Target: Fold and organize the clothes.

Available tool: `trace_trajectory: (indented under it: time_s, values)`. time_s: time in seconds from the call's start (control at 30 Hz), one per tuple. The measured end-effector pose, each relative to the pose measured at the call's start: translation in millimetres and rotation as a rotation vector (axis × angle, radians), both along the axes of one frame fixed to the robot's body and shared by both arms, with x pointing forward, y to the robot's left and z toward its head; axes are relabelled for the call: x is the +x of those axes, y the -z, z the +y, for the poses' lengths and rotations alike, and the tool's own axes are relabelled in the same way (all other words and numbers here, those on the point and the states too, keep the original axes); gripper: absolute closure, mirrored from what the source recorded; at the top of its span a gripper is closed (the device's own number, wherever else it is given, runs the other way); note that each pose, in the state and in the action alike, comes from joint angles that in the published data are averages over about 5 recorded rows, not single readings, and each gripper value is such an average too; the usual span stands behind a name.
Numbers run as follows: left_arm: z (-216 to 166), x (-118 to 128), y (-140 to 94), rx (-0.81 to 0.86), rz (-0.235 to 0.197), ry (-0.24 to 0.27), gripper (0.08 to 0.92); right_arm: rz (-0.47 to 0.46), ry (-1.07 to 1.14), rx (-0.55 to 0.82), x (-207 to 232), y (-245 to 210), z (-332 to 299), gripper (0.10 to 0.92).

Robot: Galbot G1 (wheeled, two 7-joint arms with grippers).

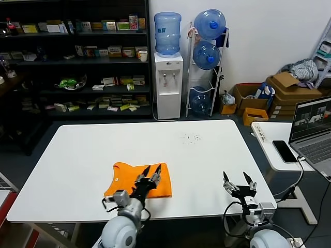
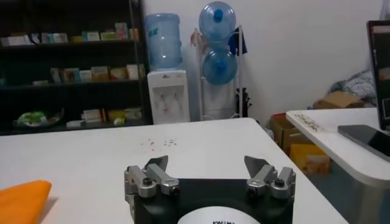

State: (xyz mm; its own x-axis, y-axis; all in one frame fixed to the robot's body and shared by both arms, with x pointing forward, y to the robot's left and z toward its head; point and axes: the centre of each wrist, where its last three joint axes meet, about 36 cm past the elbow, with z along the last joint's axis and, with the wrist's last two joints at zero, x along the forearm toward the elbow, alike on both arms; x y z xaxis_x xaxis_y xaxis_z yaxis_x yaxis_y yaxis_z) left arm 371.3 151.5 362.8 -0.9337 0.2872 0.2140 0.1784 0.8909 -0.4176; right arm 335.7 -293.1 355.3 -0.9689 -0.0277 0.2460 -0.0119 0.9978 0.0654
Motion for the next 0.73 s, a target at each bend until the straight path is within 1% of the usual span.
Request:
trace_trajectory:
  time_s: [0.2, 0.3, 0.4, 0.5, 0.67, 0.73]
  values:
    - [67.3, -31.7, 32.0, 0.087, -0.132, -0.086, 0.245, -0.037, -0.023, -0.01, -9.8, 9.2, -11.6, 0.2]
    - [99.7, -51.3, 48.4, 0.142, -0.195, -0.123, 0.191, -0.06, -0.032, -0.016, -16.2, 13.5, -18.7, 0.2]
    - [122.6, -68.0, 59.4, 0.185, -0.256, -0.143, 0.179, -0.087, -0.04, -0.018, -22.3, 16.2, -23.7, 0.2]
    - [135.7, -81.1, 67.4, 0.214, -0.303, -0.15, 0.177, -0.111, -0.052, -0.018, -28.6, 18.5, -25.6, 0.2]
    - [145.2, -93.5, 74.2, 0.238, -0.363, -0.156, 0.177, -0.138, -0.075, -0.016, -36.2, 19.7, -25.2, 0.2]
    - [146.3, -95.0, 74.9, 0.24, -0.374, -0.156, 0.177, -0.143, -0.081, -0.016, -37.2, 19.4, -25.0, 0.2]
